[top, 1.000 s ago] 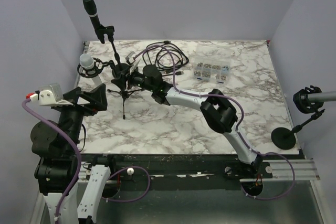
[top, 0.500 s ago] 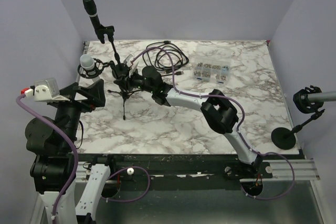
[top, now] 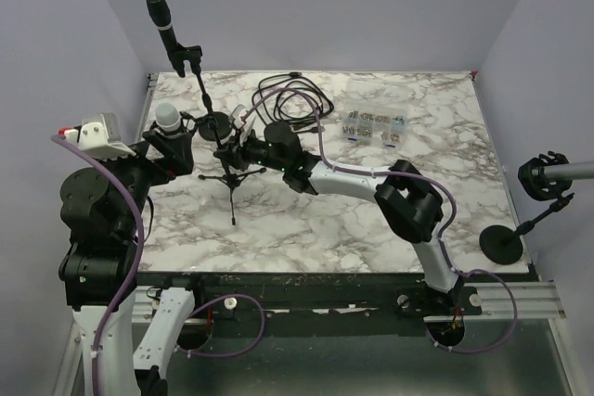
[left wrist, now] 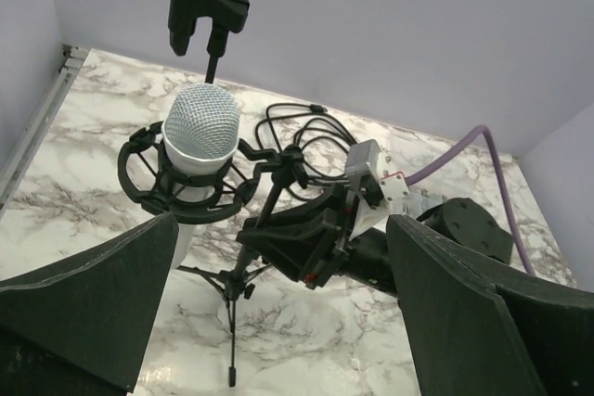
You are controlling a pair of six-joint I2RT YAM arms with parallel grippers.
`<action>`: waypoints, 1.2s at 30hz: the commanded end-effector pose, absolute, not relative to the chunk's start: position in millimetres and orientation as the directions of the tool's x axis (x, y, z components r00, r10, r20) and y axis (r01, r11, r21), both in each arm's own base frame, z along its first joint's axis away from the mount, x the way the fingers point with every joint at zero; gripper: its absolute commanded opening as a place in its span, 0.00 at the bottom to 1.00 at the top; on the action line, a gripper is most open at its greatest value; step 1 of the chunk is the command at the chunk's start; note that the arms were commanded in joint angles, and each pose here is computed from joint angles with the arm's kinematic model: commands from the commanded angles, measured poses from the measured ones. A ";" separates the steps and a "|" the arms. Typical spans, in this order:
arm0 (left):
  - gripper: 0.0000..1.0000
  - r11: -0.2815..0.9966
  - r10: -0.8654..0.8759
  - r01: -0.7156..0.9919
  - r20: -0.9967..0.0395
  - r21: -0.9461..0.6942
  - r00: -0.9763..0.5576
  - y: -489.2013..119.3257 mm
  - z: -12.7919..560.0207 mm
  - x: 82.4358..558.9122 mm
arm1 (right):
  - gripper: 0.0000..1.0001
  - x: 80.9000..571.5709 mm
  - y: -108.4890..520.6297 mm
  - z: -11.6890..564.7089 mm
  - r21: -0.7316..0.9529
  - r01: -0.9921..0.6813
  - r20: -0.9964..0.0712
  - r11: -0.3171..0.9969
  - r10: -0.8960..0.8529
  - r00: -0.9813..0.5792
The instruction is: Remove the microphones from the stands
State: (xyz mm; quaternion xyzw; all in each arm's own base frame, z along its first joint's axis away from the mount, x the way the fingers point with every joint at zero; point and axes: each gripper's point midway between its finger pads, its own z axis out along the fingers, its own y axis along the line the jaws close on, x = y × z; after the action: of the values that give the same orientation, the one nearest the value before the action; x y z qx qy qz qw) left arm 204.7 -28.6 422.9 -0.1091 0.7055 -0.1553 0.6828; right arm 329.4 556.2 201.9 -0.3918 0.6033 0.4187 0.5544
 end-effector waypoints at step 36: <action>0.62 0.986 -0.152 -0.110 -0.943 -0.125 -0.297 -24.7 345.0 281.5 | 0.01 292.1 510.0 169.9 0.017 -0.948 -0.991 0.319 -0.121 -0.058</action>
State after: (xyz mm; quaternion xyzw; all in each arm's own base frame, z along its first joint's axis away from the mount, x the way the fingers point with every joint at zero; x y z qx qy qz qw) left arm 278.4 -26.2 335.0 -0.0795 0.8179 -0.0219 0.5694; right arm 297.8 513.3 195.1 -0.4274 0.5884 0.3972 0.5598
